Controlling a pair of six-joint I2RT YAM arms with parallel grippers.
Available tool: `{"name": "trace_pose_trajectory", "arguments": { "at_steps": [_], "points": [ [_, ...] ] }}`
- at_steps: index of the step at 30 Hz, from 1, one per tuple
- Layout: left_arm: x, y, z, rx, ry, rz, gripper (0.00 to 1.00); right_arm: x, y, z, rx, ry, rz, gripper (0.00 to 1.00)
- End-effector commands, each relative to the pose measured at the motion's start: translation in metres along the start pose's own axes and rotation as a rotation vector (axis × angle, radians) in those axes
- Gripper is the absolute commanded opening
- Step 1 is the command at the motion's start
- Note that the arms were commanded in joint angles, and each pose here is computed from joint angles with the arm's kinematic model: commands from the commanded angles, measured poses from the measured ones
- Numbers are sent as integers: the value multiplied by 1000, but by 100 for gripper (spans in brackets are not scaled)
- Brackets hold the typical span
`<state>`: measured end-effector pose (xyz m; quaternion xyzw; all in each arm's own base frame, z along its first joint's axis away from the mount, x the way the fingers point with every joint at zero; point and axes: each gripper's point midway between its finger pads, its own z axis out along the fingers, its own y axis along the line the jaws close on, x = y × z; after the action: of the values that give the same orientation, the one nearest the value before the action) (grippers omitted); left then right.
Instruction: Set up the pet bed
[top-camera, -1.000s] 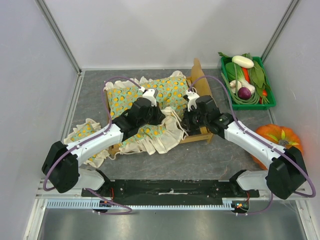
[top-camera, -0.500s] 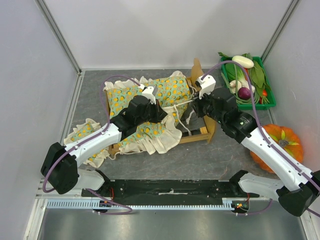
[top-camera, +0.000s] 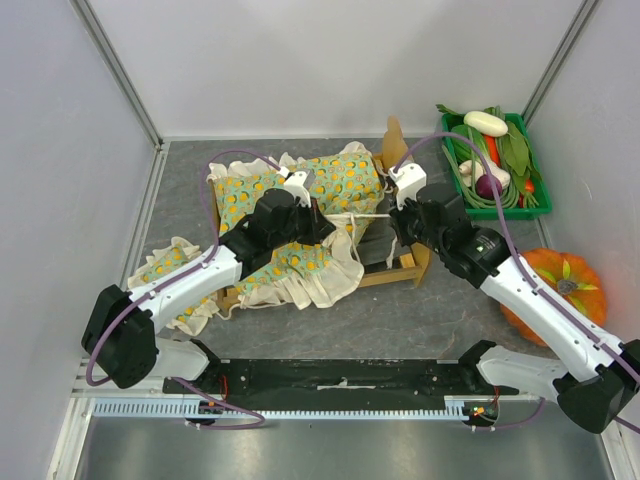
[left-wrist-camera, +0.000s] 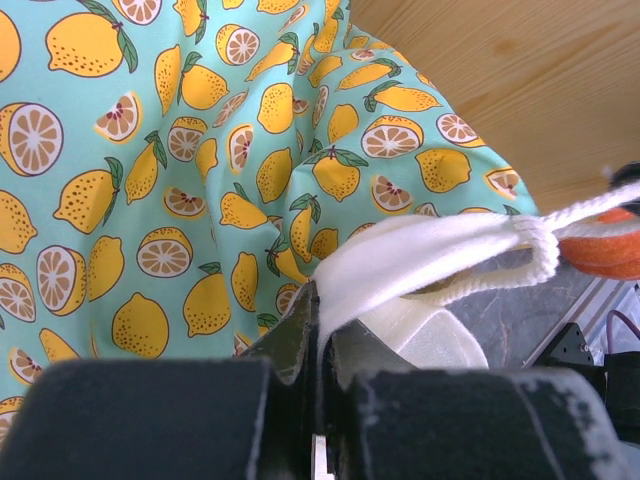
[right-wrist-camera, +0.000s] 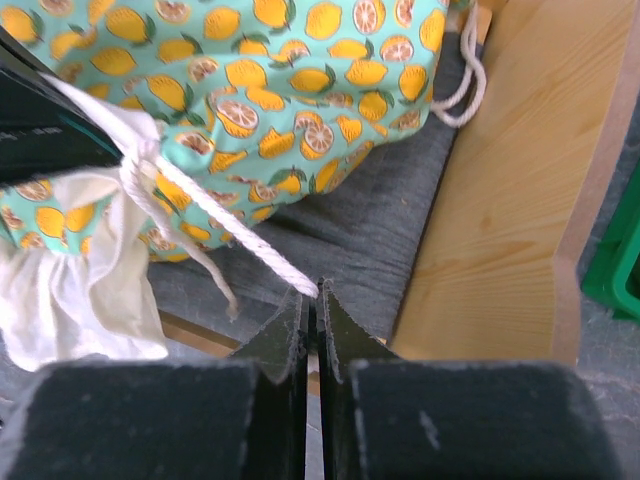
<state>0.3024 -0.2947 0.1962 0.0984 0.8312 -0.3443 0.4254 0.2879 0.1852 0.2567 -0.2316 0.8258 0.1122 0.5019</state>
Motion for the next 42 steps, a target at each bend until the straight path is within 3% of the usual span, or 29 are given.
{"name": "trace_pose_trajectory", "arguments": {
  "at_steps": [1,8,15,18,20,21,25,36,42],
  "points": [
    [-18,2,-3,-8,-39,31,2,11,-18,2,98,3,-8,6],
    [-16,2,-2,-1,-30,28,2,20,-13,19,87,27,0,6],
    [-17,-2,-2,17,-26,34,2,75,-10,32,89,149,41,13],
    [-16,-4,-2,28,-18,35,2,77,-11,28,101,144,56,19],
    [-16,-5,-1,35,-15,39,2,68,-10,24,94,120,66,32],
    [-16,-6,-1,37,-13,39,2,65,-10,22,94,109,76,44],
    [-16,-7,-1,45,-8,41,2,47,3,14,18,52,113,46],
    [-17,-8,0,52,2,43,2,40,61,22,-287,-38,238,22],
    [-17,-7,0,53,4,39,2,40,80,23,-372,-56,270,24]
  ]
}}
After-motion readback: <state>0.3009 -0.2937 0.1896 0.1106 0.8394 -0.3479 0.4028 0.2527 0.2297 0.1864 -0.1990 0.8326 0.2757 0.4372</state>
